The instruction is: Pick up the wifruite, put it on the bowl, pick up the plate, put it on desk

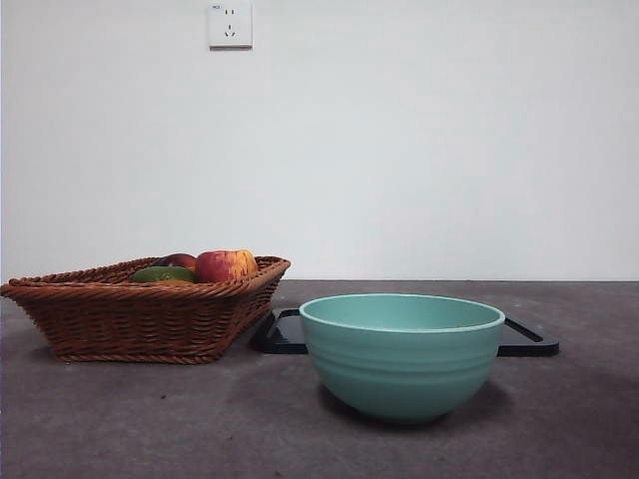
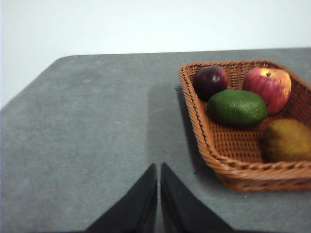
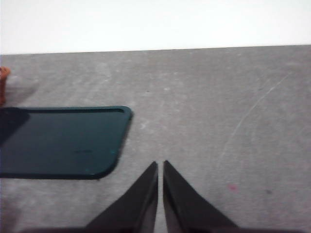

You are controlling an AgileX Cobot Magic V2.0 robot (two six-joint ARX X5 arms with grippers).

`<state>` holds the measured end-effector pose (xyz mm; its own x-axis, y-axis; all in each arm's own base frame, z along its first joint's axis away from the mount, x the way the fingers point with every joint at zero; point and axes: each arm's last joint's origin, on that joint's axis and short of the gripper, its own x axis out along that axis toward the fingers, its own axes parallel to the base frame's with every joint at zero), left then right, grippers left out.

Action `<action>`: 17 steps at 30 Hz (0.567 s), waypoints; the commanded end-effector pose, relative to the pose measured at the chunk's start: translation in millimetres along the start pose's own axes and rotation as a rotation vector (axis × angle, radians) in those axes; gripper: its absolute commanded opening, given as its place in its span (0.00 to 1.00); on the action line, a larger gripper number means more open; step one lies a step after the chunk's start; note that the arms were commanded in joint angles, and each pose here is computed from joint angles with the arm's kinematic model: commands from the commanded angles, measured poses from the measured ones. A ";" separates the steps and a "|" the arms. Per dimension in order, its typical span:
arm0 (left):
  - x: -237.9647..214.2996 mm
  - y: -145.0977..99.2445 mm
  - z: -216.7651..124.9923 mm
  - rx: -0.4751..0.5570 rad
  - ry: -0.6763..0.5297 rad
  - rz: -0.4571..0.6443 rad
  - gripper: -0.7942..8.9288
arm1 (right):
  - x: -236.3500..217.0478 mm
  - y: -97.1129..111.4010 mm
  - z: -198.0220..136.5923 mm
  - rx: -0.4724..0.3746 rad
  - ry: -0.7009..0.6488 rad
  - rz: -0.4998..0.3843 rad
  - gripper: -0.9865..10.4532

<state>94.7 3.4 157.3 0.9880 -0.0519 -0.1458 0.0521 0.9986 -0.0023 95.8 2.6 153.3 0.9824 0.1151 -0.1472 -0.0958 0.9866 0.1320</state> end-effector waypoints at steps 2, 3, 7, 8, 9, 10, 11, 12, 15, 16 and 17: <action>1.8 0.4 -6.8 -0.214 0.020 0.006 0.09 | 0.2 0.5 0.6 0.095 -0.014 0.019 0.09; 1.8 0.4 -6.8 -0.252 0.020 0.006 0.09 | 0.2 0.5 0.5 0.111 -0.012 0.018 0.09; 1.6 0.4 -5.0 -0.359 0.007 0.004 0.09 | -0.2 0.8 1.8 0.158 -0.015 0.024 0.09; 1.2 0.3 -3.5 -0.381 0.003 0.003 0.09 | -0.5 1.2 2.8 0.172 -0.017 0.032 0.09; 0.4 0.2 -1.0 -0.397 -0.004 0.000 0.09 | -1.2 1.6 4.9 0.187 -0.022 0.036 0.09; -0.6 0.1 2.3 -0.403 -0.014 -0.004 0.09 | -2.1 2.0 7.7 0.198 -0.030 0.038 0.09; -1.7 -0.1 5.9 -0.405 -0.024 -0.009 0.09 | -3.3 2.6 11.3 0.203 -0.041 0.041 0.09; -2.9 -0.3 9.4 -0.413 -0.033 -0.016 0.09 | -4.6 3.2 15.2 0.207 -0.052 0.043 0.09; -8.4 -1.6 23.7 -0.445 -0.064 -0.051 0.09 | -10.7 5.8 31.1 0.202 -0.100 0.054 0.09; -10.8 -2.0 29.1 -0.444 -0.072 -0.059 0.09 | -13.4 6.9 37.3 0.199 -0.119 0.059 0.09; -13.2 -2.3 34.0 -0.443 -0.078 -0.064 0.09 | -15.9 7.9 42.9 0.197 -0.136 0.063 0.09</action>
<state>88.4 1.8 184.1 0.9916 -0.0929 -0.0900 0.0470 0.9072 -0.4180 88.1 3.6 192.1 0.9889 0.1456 -0.0296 -0.1289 0.9399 0.3162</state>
